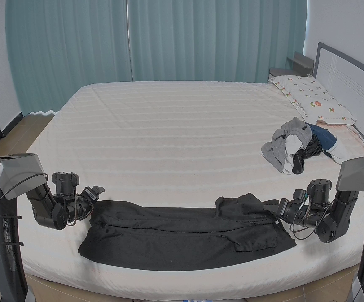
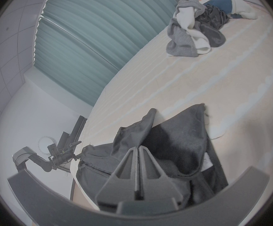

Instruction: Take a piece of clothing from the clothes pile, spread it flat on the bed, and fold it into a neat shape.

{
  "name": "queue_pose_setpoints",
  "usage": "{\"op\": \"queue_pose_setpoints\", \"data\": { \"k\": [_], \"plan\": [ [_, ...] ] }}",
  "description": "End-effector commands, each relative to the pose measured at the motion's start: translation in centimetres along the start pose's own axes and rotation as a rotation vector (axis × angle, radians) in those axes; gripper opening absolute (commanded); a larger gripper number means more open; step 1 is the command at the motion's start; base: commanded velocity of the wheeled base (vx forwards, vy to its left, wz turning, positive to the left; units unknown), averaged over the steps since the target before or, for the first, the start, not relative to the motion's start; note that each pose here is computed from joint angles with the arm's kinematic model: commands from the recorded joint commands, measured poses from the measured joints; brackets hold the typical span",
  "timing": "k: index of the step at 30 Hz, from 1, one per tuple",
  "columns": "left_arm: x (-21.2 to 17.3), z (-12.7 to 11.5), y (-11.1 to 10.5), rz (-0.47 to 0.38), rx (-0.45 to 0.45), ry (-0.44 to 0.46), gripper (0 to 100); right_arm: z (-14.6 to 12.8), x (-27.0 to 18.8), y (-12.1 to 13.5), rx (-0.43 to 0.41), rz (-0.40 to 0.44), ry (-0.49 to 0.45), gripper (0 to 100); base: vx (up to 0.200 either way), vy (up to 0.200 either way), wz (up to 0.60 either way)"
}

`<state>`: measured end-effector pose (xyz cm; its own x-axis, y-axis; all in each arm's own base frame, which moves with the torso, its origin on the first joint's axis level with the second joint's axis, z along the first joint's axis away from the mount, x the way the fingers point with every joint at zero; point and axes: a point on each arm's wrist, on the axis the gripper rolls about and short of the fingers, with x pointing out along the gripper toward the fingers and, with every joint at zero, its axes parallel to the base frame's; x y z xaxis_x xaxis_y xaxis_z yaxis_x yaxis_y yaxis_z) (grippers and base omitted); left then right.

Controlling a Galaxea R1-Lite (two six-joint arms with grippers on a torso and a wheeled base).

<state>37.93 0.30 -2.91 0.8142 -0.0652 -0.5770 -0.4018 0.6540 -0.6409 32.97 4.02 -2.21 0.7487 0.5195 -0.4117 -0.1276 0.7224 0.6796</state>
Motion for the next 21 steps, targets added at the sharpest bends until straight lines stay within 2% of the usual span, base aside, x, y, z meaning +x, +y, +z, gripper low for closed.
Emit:
{"op": "queue_pose_setpoints", "data": {
  "k": [1, 7, 16, 21],
  "plan": [
    [0.0, 0.0, 0.1, 0.002, -0.002, 0.0, 100, 0.4, -1.4, 0.0, 0.008, -0.013, -0.014, 0, 0.0, 0.0, 0.0],
    [0.0, 0.0, 0.1, 0.002, 0.0, 0.0, 100, -0.3, -2.5, -0.4, -0.035, -0.039, 0.009, 0, 0.0, 0.0, 0.0],
    [0.1, 0.0, 0.1, 0.002, -0.001, -0.001, 100, -2.7, -3.1, -1.2, -0.12, -0.057, 0.111, 0, 0.0, 0.0, 0.0],
    [0.1, 0.0, 0.1, 0.004, -0.001, -0.002, 100, -3.0, -2.9, -1.6, -0.131, -0.066, 0.125, 0, 0.0, 0.0, 0.0]
  ]
}}
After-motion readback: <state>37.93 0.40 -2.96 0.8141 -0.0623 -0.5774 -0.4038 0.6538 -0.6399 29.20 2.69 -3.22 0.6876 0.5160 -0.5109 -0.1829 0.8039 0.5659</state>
